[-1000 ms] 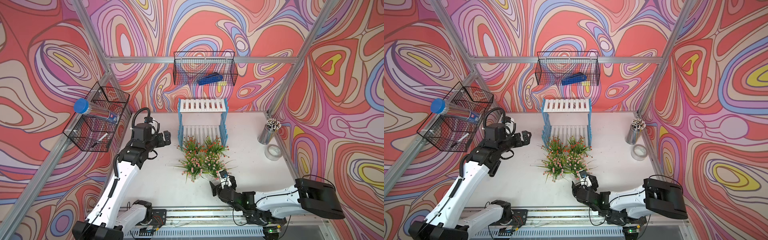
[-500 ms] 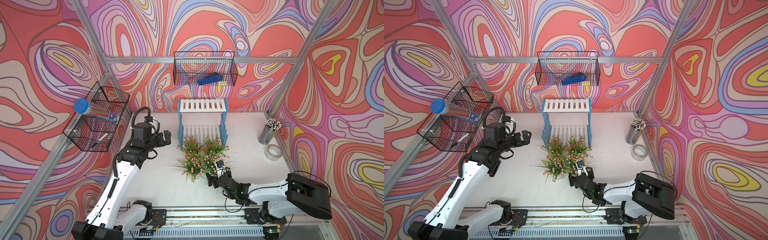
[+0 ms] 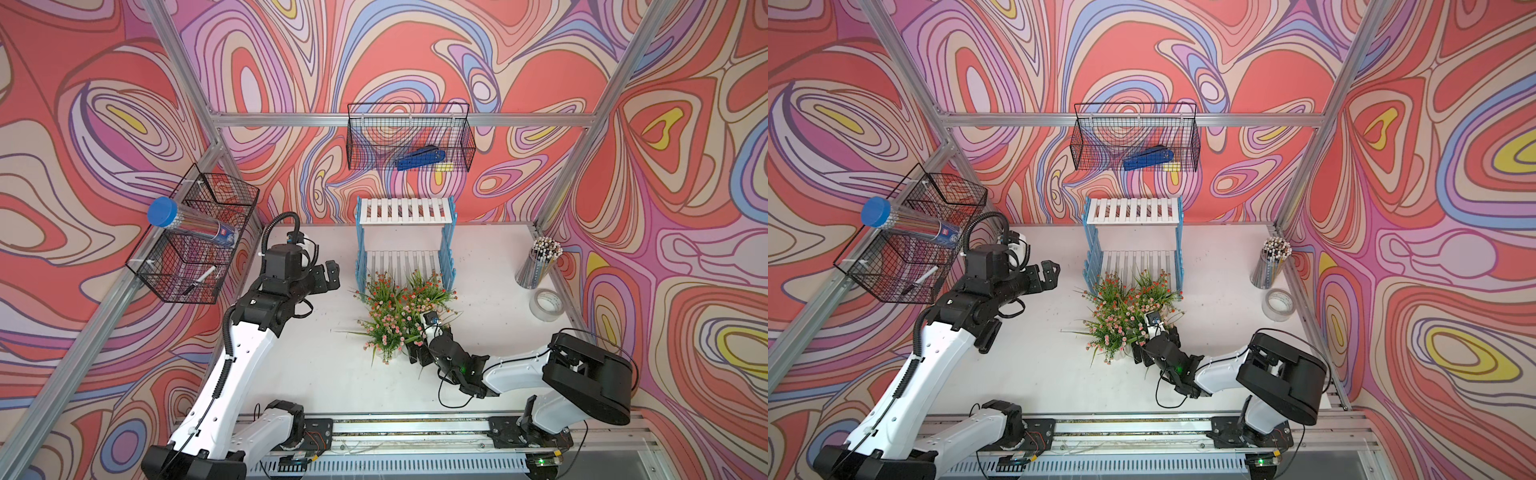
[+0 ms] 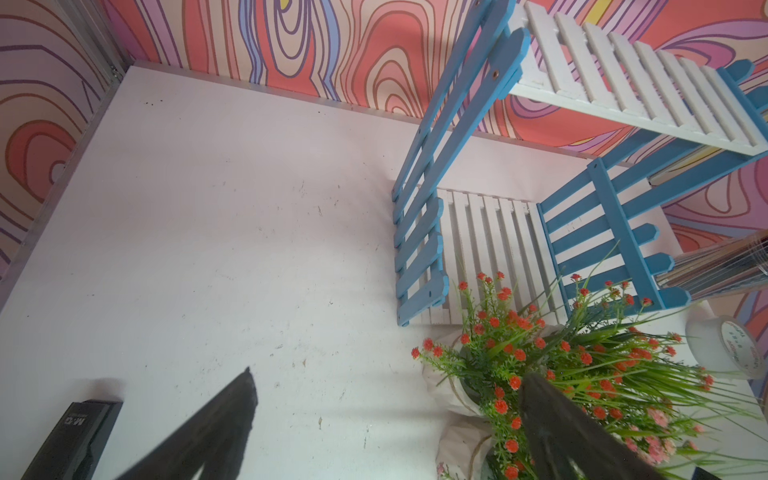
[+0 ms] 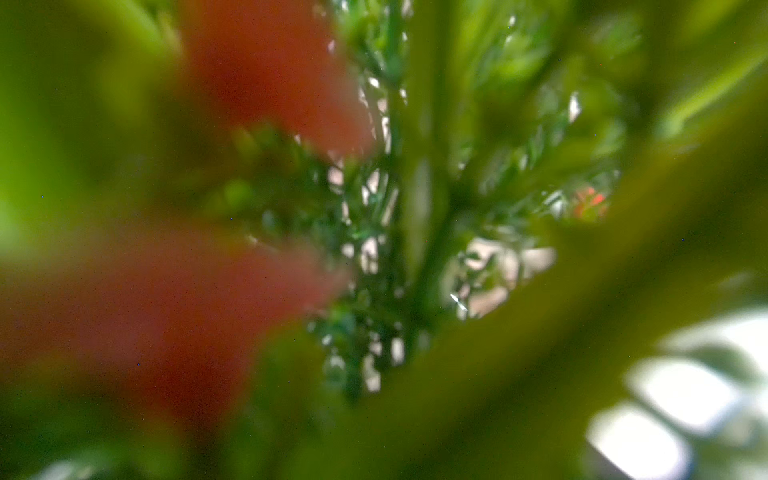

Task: Place the baby's breath potted plants on the rack by color
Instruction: Pick up the baby's breath potted plant from the center of the board.

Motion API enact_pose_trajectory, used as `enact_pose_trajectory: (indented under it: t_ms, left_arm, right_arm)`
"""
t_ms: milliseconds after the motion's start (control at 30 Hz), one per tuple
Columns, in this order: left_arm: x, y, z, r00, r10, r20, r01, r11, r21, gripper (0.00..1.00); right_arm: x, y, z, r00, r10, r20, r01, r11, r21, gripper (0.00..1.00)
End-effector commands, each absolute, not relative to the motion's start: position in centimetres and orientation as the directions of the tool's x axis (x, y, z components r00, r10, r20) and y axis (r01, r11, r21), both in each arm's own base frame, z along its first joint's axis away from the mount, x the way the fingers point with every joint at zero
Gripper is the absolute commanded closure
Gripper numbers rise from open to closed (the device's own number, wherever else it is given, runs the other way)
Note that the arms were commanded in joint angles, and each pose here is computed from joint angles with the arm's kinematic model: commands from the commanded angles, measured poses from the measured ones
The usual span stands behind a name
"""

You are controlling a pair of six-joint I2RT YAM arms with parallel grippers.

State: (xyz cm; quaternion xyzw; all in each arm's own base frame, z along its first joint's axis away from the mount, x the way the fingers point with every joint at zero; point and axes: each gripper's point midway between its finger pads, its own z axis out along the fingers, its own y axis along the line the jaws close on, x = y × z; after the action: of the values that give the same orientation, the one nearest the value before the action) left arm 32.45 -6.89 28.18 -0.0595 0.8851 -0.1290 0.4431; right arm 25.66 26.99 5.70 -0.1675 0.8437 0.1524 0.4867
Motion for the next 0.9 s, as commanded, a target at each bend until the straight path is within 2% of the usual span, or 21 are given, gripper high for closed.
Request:
enact_pose_trajectory:
  t_ms: [0,67,133,200,233,300,600,867]
  left_arm:
    - [31.9,-6.6,29.1,-0.594,-0.214,-0.776,0.0,0.964,-0.266,0.0]
    - [31.8,-6.5,29.0,-0.594,-0.216,-0.775,-0.004,0.964,-0.266,0.0]
    - [31.8,-6.5,28.9,-0.597,-0.218,-0.772,-0.006,0.964,-0.267,0.0]
    - [31.9,-6.6,28.8,-0.601,-0.22,-0.768,-0.007,0.963,-0.271,0.0]
    - [31.9,-6.6,28.8,-0.602,-0.222,-0.767,-0.007,0.962,-0.273,0.0]
    - [31.9,-6.7,28.6,-0.605,-0.226,-0.764,-0.008,0.961,-0.277,0.0]
    - [31.8,-7.0,28.3,-0.611,-0.236,-0.756,0.0,0.955,-0.298,0.0]
    - [31.4,-6.9,28.3,-0.602,-0.246,-0.759,-0.003,0.952,-0.306,0.0]
  right_arm:
    - [25.6,26.8,4.8,-0.482,-0.162,-0.861,-0.44,0.895,0.077,0.03]
    - [25.5,26.6,5.0,-0.479,-0.152,-0.864,-0.435,0.897,0.083,0.09]
    - [25.3,26.3,5.1,-0.477,-0.145,-0.867,-0.434,0.897,0.088,0.18]
    - [25.1,26.2,5.3,-0.477,-0.138,-0.868,-0.437,0.894,0.098,0.36]
    - [25.0,26.2,5.4,-0.48,-0.136,-0.867,-0.441,0.892,0.104,0.41]
    - [24.6,25.9,5.5,-0.488,-0.128,-0.864,-0.441,0.89,0.118,0.45]
    - [23.3,23.9,4.7,-0.531,-0.104,-0.841,-0.413,0.898,0.15,0.5]
    - [23.2,23.2,5.7,-0.516,-0.118,-0.848,-0.408,0.905,0.123,0.54]
